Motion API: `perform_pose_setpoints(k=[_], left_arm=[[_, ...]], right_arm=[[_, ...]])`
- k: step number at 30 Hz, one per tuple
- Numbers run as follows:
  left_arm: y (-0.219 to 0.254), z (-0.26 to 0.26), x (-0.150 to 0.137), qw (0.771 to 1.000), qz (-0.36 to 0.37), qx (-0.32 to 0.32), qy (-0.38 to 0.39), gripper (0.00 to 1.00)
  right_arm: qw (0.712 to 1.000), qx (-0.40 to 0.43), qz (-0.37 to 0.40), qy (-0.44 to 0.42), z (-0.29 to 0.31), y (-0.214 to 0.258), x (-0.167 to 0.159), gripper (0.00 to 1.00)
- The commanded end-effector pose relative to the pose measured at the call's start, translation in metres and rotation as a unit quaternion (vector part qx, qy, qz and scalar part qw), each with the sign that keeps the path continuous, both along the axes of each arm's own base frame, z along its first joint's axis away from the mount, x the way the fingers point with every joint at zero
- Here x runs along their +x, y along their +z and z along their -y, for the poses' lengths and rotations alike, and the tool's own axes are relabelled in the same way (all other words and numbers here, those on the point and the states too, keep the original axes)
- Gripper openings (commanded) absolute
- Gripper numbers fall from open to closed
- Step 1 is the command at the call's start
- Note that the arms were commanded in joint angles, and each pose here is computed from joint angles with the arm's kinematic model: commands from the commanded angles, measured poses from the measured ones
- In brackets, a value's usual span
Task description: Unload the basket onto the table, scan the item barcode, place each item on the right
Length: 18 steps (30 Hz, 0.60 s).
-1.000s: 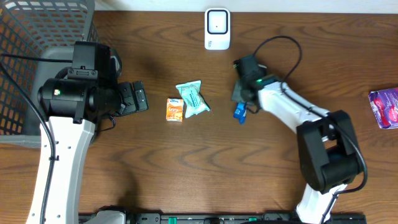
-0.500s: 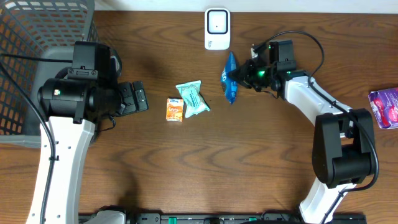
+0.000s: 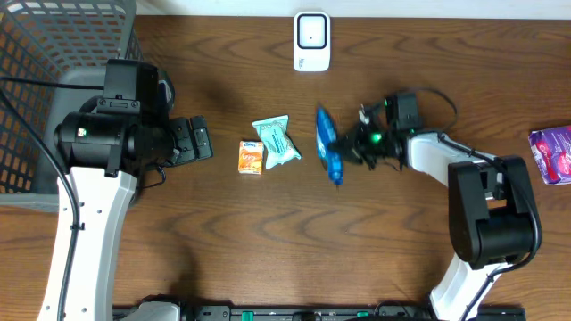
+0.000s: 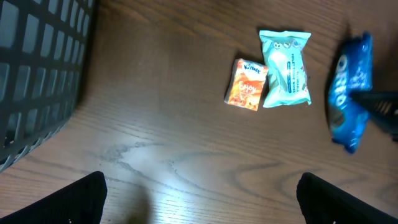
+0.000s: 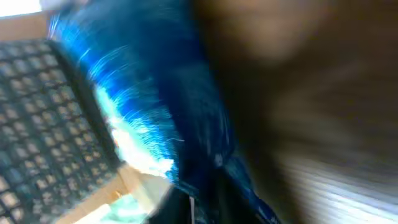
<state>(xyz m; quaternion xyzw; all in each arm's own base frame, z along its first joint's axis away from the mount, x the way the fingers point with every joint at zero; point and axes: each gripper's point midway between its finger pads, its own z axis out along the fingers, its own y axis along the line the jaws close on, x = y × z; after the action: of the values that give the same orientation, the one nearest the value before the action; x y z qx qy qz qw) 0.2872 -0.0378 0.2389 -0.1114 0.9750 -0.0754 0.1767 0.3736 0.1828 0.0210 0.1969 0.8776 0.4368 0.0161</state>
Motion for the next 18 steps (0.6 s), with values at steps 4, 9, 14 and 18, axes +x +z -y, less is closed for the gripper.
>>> perform_pose_setpoints(k=[4, 9, 14, 18], left_arm=[[0.007, -0.001, 0.002, 1.0, 0.01, 0.004, -0.004, 0.98], [0.007, -0.001, 0.002, 1.0, 0.01, 0.004, -0.004, 0.98], [0.007, -0.001, 0.002, 1.0, 0.01, 0.004, -0.004, 0.98], [0.007, -0.001, 0.002, 1.0, 0.01, 0.004, -0.004, 0.98]], right_arm=[[0.995, -0.08, -0.012, -0.055, 0.064, -0.029, -0.003, 0.36], [0.985, -0.152, 0.01, -0.082, 0.109, -0.01, 0.006, 0.4], [0.964, -0.247, 0.06, -0.08, 0.133, 0.036, 0.015, 0.46], [0.958, -0.253, 0.117, -0.066, 0.12, 0.073, 0.021, 0.55]])
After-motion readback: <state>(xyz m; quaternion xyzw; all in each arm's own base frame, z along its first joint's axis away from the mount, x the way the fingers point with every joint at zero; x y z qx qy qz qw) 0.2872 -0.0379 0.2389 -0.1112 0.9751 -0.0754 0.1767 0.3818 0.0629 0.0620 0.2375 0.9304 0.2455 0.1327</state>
